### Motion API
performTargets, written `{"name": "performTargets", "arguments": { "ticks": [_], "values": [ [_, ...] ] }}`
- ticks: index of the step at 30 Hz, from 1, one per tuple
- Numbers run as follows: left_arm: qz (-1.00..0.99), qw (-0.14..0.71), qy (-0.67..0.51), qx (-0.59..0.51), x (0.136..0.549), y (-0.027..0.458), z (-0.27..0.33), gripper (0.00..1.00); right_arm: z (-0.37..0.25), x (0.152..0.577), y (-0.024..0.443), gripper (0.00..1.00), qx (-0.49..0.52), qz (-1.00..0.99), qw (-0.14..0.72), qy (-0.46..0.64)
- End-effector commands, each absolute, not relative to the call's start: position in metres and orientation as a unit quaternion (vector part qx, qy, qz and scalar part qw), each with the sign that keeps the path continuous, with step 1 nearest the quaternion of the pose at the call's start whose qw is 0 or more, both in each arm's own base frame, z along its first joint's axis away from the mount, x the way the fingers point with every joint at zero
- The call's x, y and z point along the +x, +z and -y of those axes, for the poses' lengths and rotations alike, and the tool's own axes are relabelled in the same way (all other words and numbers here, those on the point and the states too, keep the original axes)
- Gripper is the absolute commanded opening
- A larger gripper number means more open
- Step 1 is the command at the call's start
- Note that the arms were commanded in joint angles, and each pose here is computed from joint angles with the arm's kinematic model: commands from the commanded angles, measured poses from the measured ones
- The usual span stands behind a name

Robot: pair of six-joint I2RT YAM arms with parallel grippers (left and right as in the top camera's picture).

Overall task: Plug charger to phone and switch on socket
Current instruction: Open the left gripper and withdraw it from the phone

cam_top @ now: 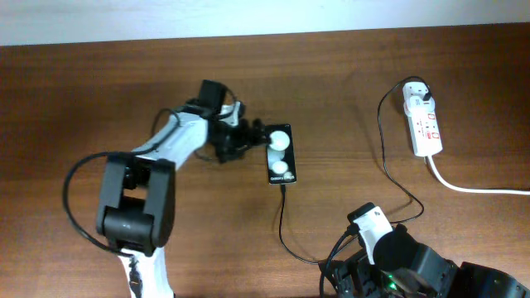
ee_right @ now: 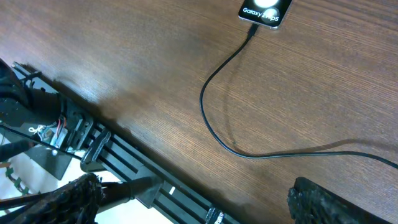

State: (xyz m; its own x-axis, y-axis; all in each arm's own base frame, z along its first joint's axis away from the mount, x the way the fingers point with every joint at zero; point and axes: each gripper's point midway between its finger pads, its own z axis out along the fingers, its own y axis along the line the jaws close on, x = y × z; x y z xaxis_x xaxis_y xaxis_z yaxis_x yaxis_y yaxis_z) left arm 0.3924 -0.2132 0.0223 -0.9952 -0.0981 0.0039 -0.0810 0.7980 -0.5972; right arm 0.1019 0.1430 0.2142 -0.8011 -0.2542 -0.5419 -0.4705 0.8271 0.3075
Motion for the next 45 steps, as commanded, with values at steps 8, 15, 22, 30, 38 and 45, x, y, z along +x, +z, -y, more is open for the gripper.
{"name": "performTargets", "arguments": {
  "ticks": [8,15,22,30,38,45],
  "values": [
    [-0.975,-0.069,-0.176,-0.115,0.346,0.002,0.085,0.99,-0.141,0.103,0.214,0.99,-0.191,-0.924,0.25,0.216],
    [-0.993,0.037,-0.021,-0.107,0.323,0.105,0.026,1.0,-0.141,0.103,0.214,0.99,-0.191,-0.924,0.25,0.216],
    [-0.983,0.159,-0.041,-0.084,0.269,0.201,0.033,0.99,-0.141,0.103,0.214,0.99,-0.191,-0.924,0.25,0.216],
    [-0.967,0.241,-0.041,-0.07,0.185,0.238,0.023,0.99,-0.141,0.103,0.214,0.99,-0.191,-0.924,0.25,0.217],
    [-0.961,0.264,-0.046,-0.07,0.173,0.247,0.021,0.99,-0.141,0.103,0.214,0.99,-0.191,-0.924,0.25,0.216],
    [-0.93,0.355,-0.066,-0.069,0.144,0.275,0.017,0.99,-0.142,0.104,0.214,0.99,-0.19,-0.924,0.253,0.217]
  ]
}}
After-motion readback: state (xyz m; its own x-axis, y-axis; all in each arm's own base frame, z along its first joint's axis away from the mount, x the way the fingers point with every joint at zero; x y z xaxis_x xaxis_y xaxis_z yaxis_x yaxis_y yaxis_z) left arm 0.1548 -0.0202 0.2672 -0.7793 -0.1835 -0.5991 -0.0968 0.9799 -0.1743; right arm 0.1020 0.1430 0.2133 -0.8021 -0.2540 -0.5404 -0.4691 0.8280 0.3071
